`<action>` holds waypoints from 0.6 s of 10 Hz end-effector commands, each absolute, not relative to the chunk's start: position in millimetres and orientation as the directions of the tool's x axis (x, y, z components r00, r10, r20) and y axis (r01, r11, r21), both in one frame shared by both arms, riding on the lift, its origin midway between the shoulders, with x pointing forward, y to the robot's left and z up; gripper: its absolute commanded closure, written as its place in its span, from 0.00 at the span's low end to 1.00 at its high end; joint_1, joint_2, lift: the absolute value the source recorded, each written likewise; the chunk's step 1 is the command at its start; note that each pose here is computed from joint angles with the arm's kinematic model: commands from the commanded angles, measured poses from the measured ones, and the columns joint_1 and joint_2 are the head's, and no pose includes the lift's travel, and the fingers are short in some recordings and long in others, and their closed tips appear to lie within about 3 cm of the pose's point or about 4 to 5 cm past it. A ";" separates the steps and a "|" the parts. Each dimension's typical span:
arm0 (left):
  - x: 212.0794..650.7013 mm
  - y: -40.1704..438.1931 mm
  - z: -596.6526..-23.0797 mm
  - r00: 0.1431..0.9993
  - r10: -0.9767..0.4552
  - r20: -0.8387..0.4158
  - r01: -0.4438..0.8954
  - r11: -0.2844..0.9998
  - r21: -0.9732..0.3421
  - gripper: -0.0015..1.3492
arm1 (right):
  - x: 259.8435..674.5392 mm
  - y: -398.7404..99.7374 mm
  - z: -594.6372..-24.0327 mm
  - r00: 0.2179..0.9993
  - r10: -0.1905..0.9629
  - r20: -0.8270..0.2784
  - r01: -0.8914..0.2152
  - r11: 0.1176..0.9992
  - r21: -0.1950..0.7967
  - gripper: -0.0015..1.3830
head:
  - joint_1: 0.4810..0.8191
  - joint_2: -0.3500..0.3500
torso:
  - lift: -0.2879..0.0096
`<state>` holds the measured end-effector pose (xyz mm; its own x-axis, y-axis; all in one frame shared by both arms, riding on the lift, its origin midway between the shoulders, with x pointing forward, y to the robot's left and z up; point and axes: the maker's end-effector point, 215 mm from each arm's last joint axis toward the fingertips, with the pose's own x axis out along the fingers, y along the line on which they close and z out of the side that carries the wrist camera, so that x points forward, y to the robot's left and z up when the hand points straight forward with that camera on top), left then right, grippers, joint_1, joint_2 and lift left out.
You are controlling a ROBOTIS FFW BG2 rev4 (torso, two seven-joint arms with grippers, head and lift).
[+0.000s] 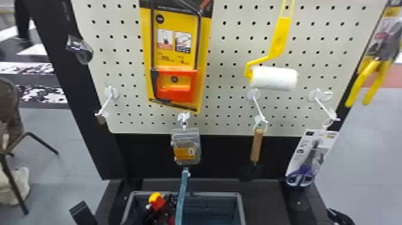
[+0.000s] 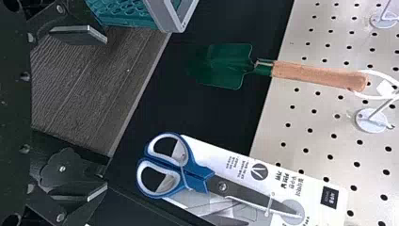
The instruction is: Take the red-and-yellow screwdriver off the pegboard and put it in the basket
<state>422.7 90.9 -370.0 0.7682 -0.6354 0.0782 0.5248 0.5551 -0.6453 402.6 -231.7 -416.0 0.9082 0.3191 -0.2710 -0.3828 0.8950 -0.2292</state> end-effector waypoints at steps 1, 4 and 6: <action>423.1 90.5 -371.7 0.765 -0.640 0.072 0.526 0.557 -0.643 0.51 | 403.3 -230.8 -416.1 0.908 0.320 -0.270 -0.382 0.896 -0.226 0.15 | 0.20 0.50 | 0.63; 424.7 89.9 -370.7 0.755 -0.652 0.072 0.540 0.556 -0.632 0.10 | 402.4 -230.7 -416.8 0.908 0.320 -0.271 -0.383 0.896 -0.224 0.15 | 0.20 0.50 | 0.63; 424.4 91.2 -370.2 0.757 -0.649 0.075 0.540 0.557 -0.631 0.12 | 402.0 -230.5 -418.0 0.907 0.321 -0.272 -0.384 0.897 -0.221 0.15 | 0.20 0.50 | 0.63</action>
<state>424.4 91.1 -370.5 0.7567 -0.6495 0.0741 0.5399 0.5571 -0.6310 402.1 -231.0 -417.5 0.9065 0.3224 -0.2727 -0.3857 0.8949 -0.2243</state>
